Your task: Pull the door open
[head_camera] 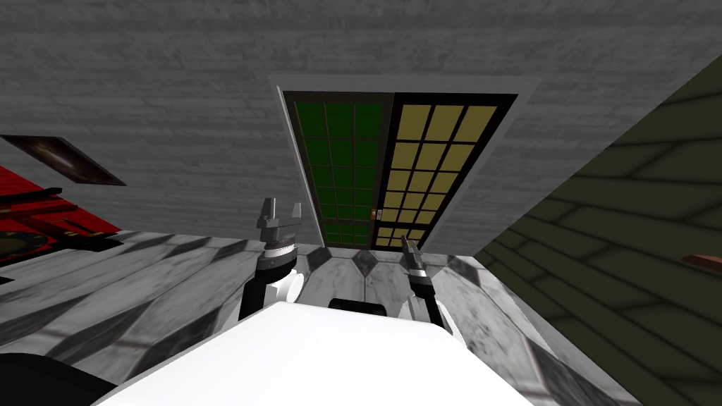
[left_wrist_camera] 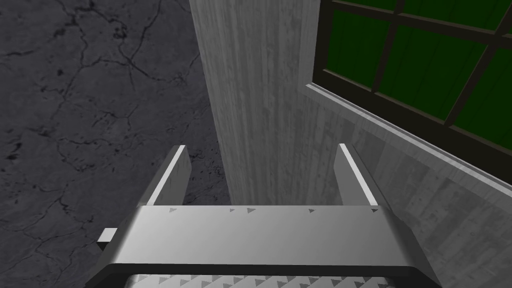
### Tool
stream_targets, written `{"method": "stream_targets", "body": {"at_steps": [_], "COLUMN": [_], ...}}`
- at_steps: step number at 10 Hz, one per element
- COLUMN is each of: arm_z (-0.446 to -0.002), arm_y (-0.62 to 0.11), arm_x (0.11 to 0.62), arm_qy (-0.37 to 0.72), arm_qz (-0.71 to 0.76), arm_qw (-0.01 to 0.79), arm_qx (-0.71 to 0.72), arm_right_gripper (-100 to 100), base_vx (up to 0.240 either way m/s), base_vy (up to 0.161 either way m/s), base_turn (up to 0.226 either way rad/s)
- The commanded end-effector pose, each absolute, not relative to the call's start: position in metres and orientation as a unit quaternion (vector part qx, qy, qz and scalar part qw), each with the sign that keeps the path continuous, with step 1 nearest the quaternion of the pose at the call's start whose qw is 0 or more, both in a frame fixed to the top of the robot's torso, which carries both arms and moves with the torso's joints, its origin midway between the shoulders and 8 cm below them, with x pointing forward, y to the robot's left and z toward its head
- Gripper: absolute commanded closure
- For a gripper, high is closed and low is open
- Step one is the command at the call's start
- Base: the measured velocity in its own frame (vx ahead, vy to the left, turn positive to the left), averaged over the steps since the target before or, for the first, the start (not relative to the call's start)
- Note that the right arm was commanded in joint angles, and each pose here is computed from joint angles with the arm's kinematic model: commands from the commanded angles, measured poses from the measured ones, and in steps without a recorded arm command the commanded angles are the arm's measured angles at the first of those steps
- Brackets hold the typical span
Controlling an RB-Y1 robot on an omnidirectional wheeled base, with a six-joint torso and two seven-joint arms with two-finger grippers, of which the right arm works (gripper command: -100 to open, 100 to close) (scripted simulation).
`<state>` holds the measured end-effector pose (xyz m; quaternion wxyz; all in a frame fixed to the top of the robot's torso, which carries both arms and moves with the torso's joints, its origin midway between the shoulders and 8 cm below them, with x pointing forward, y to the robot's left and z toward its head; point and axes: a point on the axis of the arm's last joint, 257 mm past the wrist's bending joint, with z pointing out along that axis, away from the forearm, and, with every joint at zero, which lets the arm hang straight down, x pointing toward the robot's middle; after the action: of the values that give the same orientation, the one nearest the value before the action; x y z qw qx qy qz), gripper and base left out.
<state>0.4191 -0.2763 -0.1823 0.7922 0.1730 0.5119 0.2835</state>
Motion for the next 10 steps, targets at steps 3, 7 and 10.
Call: {"method": "stream_targets", "body": {"at_steps": [3,7,10], "arm_z": [-0.207,-0.235,-0.255], "arm_y": [-0.276,-0.275,-0.274], "arm_x": [0.422,0.425,0.426], "arm_qy": [0.538,0.565,0.585], "arm_qz": [0.252,0.219,0.196], "arm_qw": [0.789,0.783,0.778], "arm_qx": [0.157,0.138,0.124], "arm_right_gripper": [-100,-100,-100], "base_vx": [0.093,0.099,0.104], "base_vy": [0.042,0.026,0.029], "base_turn": [-0.02,-0.018,-0.02]}}
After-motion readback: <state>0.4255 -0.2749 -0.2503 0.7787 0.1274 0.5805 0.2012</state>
